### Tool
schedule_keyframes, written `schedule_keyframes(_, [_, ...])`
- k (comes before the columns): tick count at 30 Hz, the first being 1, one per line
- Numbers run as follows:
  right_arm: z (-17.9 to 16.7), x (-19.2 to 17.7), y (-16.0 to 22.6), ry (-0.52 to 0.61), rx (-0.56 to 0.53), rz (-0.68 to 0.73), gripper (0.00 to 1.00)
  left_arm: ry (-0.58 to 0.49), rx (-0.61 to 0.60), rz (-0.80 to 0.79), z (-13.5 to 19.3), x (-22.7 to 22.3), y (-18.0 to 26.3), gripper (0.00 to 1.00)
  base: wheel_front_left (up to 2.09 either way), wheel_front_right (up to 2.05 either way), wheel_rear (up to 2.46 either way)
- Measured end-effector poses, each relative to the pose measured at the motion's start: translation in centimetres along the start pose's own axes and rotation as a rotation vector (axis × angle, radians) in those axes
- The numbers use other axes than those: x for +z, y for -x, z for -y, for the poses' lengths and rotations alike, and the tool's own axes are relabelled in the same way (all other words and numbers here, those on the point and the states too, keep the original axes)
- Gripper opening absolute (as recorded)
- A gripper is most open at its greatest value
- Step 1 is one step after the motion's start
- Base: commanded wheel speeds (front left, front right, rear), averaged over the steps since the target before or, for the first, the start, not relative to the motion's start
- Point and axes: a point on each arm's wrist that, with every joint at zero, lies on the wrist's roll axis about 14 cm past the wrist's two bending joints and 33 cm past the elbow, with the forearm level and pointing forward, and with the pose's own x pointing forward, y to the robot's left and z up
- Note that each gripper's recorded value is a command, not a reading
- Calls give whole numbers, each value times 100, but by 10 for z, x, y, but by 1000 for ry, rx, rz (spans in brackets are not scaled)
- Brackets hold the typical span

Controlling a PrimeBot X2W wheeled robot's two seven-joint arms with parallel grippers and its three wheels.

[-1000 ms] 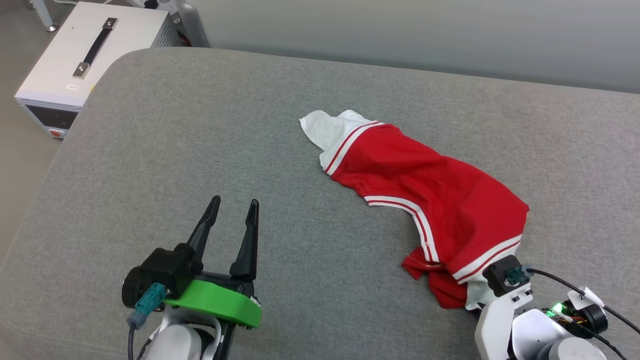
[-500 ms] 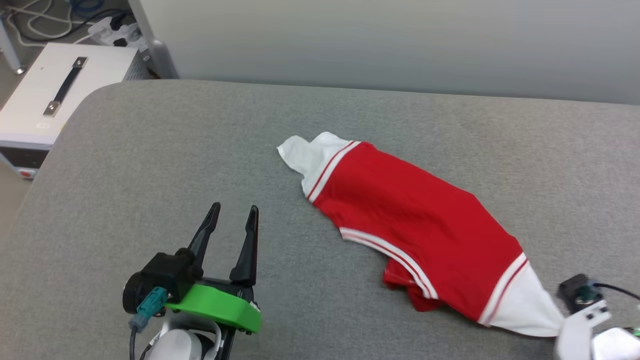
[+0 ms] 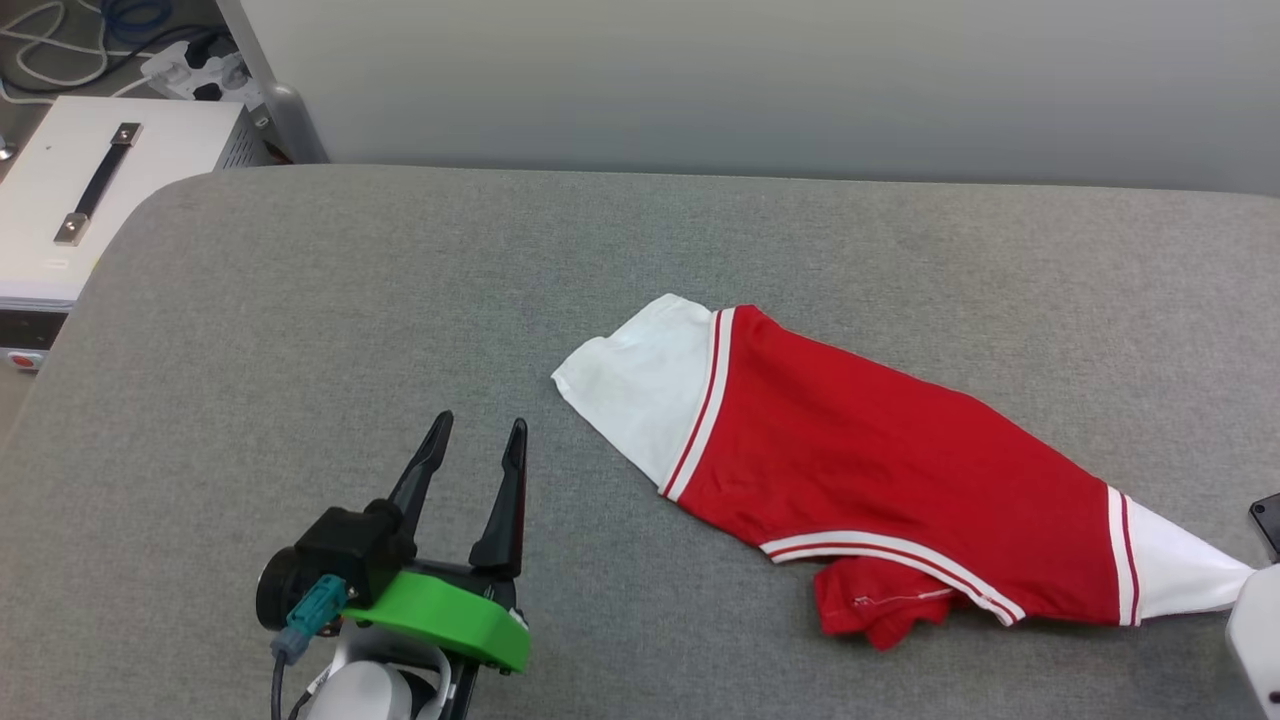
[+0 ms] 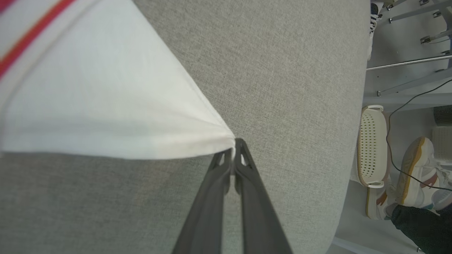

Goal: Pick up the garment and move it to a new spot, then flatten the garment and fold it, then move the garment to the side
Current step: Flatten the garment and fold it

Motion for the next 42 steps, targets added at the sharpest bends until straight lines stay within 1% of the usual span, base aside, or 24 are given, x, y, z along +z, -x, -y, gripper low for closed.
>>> schedule_keyframes(2, [-3, -5, -4, -17, -1, -6, 0, 1, -1, -5, 0, -2, 0, 100, 0, 0, 0])
schedule_keyframes(3, [-5, -7, -6, -31, 2, -6, 40, 1, -2, -6, 1, -2, 0, 100, 0, 0, 0])
schedule_keyframes(4, [-7, -8, -7, -38, 4, 4, 98, 1, -3, -5, 1, -2, -1, 100, 0, 0, 0])
schedule_keyframes(5, [-9, -8, -7, -49, 6, 13, 100, 1, -4, -6, 1, -2, -1, 100, 0, 0, 0])
schedule_keyframes(8, [-15, -3, -6, -98, 11, 58, 100, 0, -8, -5, 2, -1, -1, 100, 0, 0, 0])
schedule_keyframes(13, [-2, 21, 7, -176, -31, 199, 100, -2, -14, 3, 3, 1, -1, 100, 0, 0, 0])
schedule_keyframes(16, [7, 39, 22, -219, -53, 294, 100, -1, -24, 12, 7, 5, 1, 100, 0, 0, 0])
schedule_keyframes(18, [11, 51, 35, -269, -65, 372, 100, 0, -28, 19, 9, 7, 2, 100, 0, 0, 0])
schedule_keyframes(28, [13, 86, 92, -454, -134, 688, 100, 17, -51, 72, 17, 24, -1, 100, 0, 0, 0])
schedule_keyframes(31, [3, 87, 96, -526, -138, 738, 100, 23, -51, 81, 17, 26, -3, 100, 0, 0, 0])
schedule_keyframes(35, [-8, 88, 97, -592, -139, 773, 100, 31, -62, 64, 20, 20, -6, 100, 0, 0, 0])
schedule_keyframes(38, [-8, 88, 97, -614, -148, 783, 100, 55, -77, 46, 24, 13, -10, 100, 0, 0, 0])
schedule_keyframes(42, [-5, 84, 94, -634, -167, 777, 100, 28, -143, -16, 28, 0, -29, 100, 0, 0, 0])
